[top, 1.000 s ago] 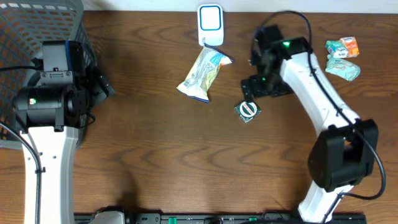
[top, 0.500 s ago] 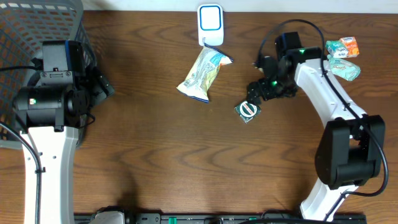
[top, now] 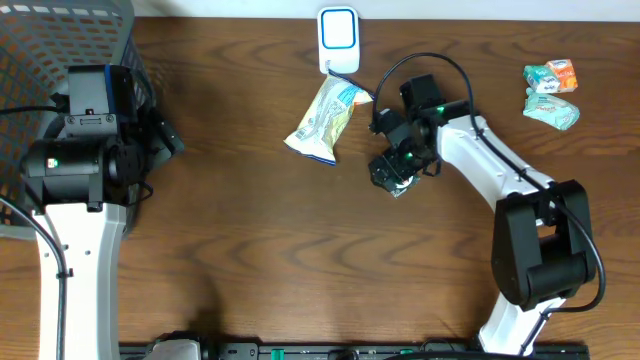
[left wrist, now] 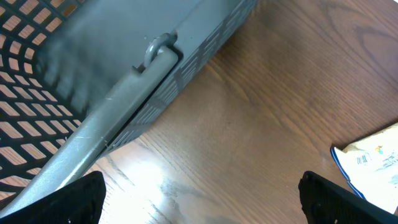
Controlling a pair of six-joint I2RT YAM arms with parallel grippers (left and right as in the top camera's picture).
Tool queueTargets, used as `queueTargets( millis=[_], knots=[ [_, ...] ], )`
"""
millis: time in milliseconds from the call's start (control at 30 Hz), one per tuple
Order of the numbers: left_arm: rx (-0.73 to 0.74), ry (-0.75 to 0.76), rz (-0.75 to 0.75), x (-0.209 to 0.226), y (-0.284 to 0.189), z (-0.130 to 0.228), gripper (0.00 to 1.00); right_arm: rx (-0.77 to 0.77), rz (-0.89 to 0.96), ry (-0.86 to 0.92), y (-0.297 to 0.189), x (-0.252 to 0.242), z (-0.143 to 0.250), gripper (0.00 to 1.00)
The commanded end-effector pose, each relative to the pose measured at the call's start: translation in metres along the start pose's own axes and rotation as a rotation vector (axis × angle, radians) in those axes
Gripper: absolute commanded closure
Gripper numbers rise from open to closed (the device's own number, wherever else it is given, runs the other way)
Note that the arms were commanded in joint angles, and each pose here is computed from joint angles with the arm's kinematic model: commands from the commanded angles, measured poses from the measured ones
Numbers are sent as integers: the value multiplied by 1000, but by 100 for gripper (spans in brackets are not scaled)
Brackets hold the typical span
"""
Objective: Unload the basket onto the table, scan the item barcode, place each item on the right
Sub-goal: 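Grasp the dark green Zam-Buk tin with the right gripper and lift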
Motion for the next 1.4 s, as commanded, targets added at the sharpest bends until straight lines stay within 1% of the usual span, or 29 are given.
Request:
queueTargets(
  millis=[0, 133, 233, 333, 433, 533, 633, 667, 733, 767, 800, 833, 933, 967, 1100, 1133, 1167, 1200, 1367],
  knots=[
    [-3, -20, -20, 3, 2, -1, 2, 46, 45, -31, 9, 3, 7, 1],
    [-4, -20, -19, 3, 2, -1, 2, 32, 58, 1, 16, 2, 9, 1],
    [-3, -20, -20, 3, 2, -1, 3, 14, 69, 13, 20, 1, 9, 4],
    [-4, -20, -19, 3, 2, -1, 2, -7, 81, 8, 28, 0, 10, 3],
    [-4, -20, -19, 3, 2, -1, 2, 0, 77, 10, 32, 0, 12, 3],
    [-4, -20, -19, 3, 2, -1, 2, 16, 68, 14, 38, 0, 15, 7],
    [-4, -20, -19, 3, 2, -1, 2, 31, 59, 19, 43, 0, 17, 8],
    [-3, -20, -20, 3, 2, -1, 2, 34, 58, 26, 44, 0, 18, 9],
    [-3, -20, -20, 3, 2, -1, 2, 32, 59, 37, 44, 0, 17, 18],
    [-4, -20, -19, 3, 2, -1, 2, 32, 59, 41, 44, 0, 17, 25],
    [-4, -20, -19, 3, 2, -1, 2, 31, 60, 47, 44, 0, 17, 27],
    [-4, -20, -19, 3, 2, -1, 2, 30, 62, 52, 44, 0, 17, 28],
    [-4, -20, -19, 3, 2, -1, 2, 48, 109, 89, 42, -6, 18, 40],
    [-4, -20, -19, 3, 2, -1, 2, 52, 119, 98, 41, -7, 18, 41],
    [-4, -20, -19, 3, 2, -1, 2, 66, 116, 122, 33, -8, 13, 42],
    [-4, -20, -19, 3, 2, -1, 3, 68, 113, 138, 29, -8, 11, 44],
    [-4, -20, -19, 3, 2, -1, 2, 65, 95, 148, 25, -7, 7, 51],
    [-4, -20, -19, 3, 2, -1, 2, 59, 70, 149, 21, -5, 5, 54],
    [-4, -20, -19, 3, 2, -1, 2, 30, -56, 169, 4, 3, -6, 53]
  ],
)
Point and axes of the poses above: each gripper's point midway between its finger pads, its own y axis out along the fingers, its own x axis along the line the jaws close on, z = x × y, the point moved 6 cm from there along -y, back along the fingers, and after that the axes turned 13 degrees about -y, right-handed, at the moved point
